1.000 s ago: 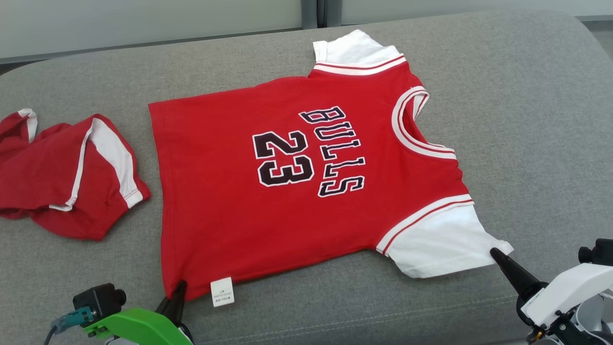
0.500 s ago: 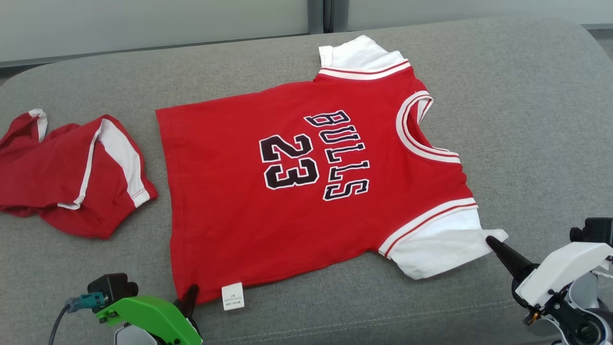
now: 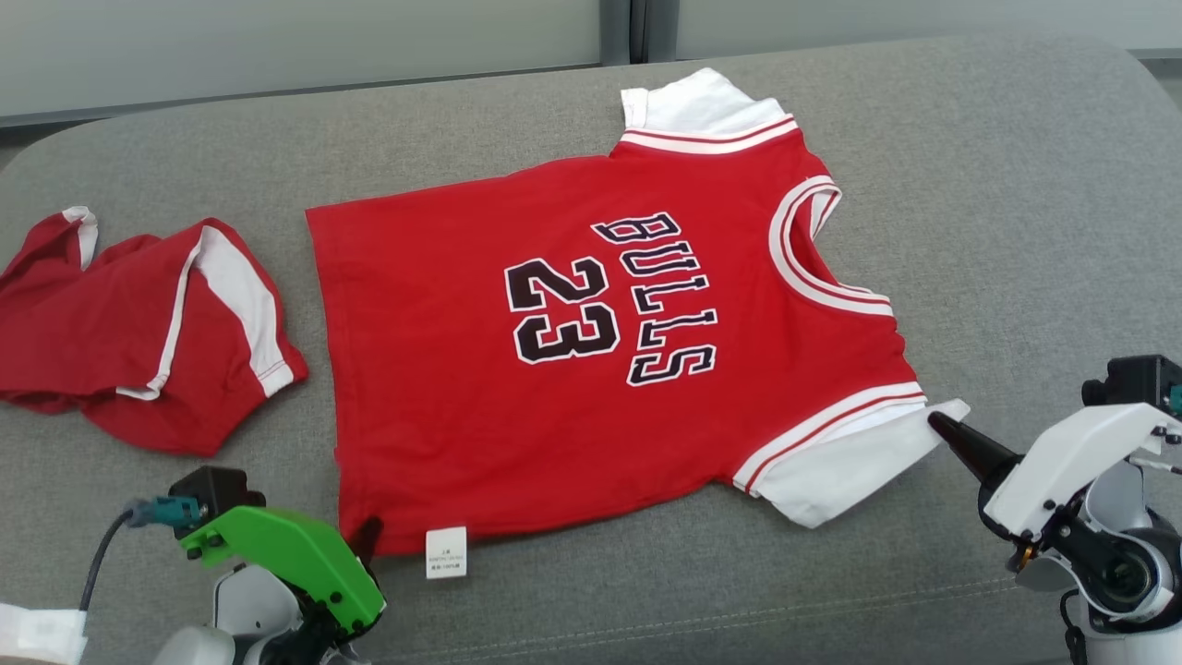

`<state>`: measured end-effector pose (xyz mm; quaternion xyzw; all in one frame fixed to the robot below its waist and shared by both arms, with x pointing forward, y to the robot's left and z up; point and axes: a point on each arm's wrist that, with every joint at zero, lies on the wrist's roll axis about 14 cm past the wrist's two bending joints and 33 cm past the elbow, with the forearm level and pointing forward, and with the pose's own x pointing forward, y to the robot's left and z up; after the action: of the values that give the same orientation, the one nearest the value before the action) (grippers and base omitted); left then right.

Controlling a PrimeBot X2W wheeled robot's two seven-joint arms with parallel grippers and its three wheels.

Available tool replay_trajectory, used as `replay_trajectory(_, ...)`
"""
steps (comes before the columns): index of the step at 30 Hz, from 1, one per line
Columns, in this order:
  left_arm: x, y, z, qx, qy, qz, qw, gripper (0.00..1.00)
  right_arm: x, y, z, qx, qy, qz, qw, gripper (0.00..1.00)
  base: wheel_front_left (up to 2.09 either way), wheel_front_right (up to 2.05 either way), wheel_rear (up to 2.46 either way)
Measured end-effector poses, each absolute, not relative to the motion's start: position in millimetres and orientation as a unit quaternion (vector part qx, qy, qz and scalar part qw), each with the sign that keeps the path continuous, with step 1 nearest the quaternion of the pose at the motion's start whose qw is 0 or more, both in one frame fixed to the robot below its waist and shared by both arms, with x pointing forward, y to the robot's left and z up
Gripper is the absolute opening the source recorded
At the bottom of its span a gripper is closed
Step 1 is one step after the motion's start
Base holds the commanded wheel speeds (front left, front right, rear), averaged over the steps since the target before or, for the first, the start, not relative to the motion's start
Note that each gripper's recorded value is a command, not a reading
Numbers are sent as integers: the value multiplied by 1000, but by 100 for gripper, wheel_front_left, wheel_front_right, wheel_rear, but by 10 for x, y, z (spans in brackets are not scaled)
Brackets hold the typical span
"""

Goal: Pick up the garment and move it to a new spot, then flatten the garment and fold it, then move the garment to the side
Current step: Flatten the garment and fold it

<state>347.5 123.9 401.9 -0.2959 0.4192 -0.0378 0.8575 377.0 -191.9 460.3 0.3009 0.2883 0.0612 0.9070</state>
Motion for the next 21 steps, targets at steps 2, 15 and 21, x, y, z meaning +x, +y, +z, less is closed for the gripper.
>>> replay_trajectory(2, 3548, 1233, 4074, -294, 420, -40, 857, 0, 3849, -1936, 4632, 292, 289, 63, 910, 0, 0, 0, 0)
replay_trajectory(15, 4109, 1280, 4243, -292, 412, -27, 863, 0, 4489, -1977, 4671, 252, 303, 59, 917, 0, 0, 0, 0)
replay_trajectory(21, 4293, 1333, 4114, -306, 421, -2, 854, 0, 4764, -2013, 4524, 244, 319, 42, 915, 0, 0, 0, 0)
